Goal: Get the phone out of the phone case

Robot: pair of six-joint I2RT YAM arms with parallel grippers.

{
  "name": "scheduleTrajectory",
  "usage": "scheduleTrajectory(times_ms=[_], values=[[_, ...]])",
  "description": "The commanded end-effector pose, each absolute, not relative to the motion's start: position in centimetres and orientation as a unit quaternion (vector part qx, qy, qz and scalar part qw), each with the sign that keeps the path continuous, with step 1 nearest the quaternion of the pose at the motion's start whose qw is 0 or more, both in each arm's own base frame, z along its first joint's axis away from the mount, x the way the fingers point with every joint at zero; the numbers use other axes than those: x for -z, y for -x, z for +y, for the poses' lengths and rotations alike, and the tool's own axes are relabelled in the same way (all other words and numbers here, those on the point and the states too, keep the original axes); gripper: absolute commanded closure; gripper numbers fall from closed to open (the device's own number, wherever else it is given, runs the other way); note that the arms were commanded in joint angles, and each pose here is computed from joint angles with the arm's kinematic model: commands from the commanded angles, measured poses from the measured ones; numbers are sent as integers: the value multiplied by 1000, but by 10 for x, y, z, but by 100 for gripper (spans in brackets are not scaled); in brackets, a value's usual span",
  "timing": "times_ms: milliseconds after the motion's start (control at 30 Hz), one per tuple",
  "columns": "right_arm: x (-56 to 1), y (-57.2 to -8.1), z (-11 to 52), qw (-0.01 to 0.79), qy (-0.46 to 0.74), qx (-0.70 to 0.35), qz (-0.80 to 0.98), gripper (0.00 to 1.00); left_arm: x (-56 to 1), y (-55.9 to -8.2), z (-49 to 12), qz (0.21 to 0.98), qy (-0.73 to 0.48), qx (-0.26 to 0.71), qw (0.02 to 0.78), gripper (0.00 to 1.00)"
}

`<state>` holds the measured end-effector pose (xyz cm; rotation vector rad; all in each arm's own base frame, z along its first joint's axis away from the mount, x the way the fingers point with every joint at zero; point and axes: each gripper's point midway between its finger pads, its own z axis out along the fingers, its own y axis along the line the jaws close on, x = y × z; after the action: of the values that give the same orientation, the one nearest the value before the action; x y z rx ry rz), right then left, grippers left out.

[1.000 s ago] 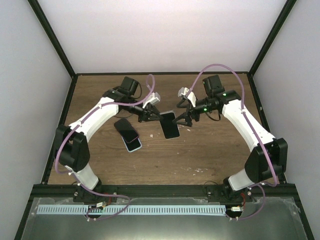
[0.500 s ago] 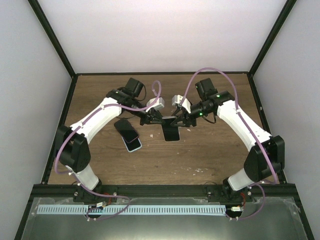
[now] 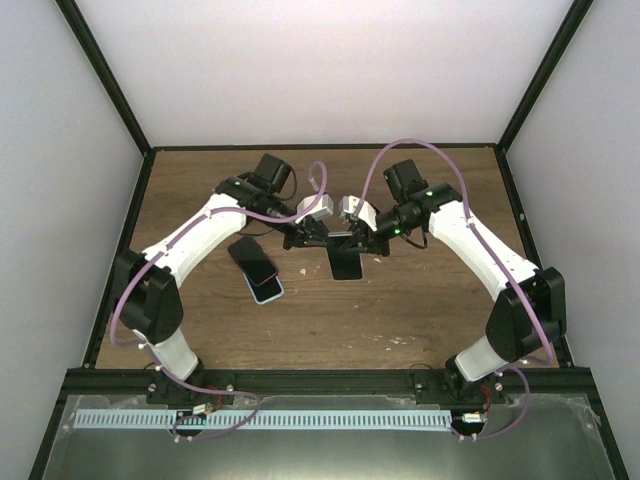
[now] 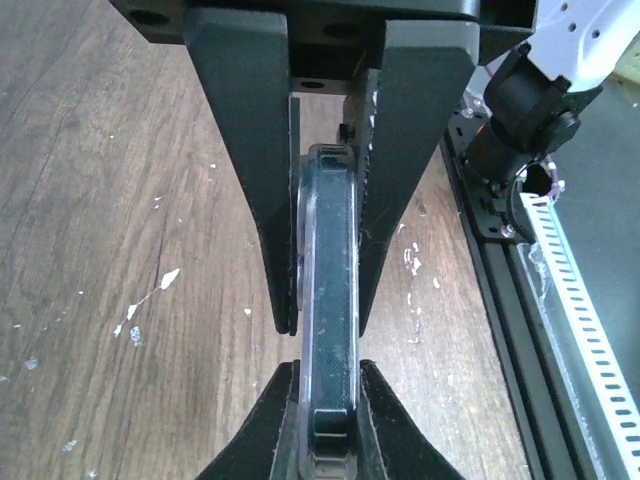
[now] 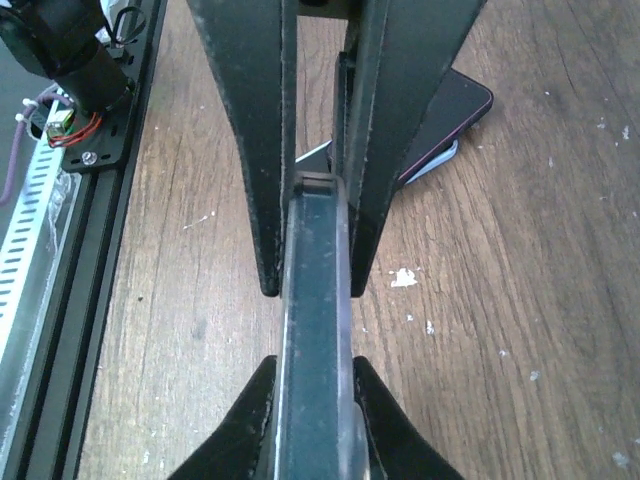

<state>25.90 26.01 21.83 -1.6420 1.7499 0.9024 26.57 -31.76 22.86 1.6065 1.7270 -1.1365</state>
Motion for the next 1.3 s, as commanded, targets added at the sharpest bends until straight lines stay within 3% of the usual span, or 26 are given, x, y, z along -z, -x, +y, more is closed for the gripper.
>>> scheduleTrajectory(times_ms=[0,133,267,333,367,700,967,1267], values=[[-223,-258,263,282,621,-336,650,92,-249,-268,-324,609,-607,421,289,89],[-236,-262,266,287,604,-353,655,99,-260,-275,-311,623,-576,431,307,51],[-270,-276,270,309,572,-399,647,99,-275,-294,-283,642,-513,451,348,33],[-288,-283,267,315,547,-432,644,99,-281,-296,-270,641,-504,447,368,14],[-298,-287,264,318,533,-452,641,99,-283,-295,-266,642,-501,443,376,13],[-373,-309,234,309,421,-627,578,99,-279,-270,-254,667,-443,492,341,16],[-375,-312,233,252,378,-678,578,99,-278,-278,-264,685,-385,532,316,24],[-368,-313,234,256,373,-658,602,99,-285,-269,-280,671,-372,575,284,28]])
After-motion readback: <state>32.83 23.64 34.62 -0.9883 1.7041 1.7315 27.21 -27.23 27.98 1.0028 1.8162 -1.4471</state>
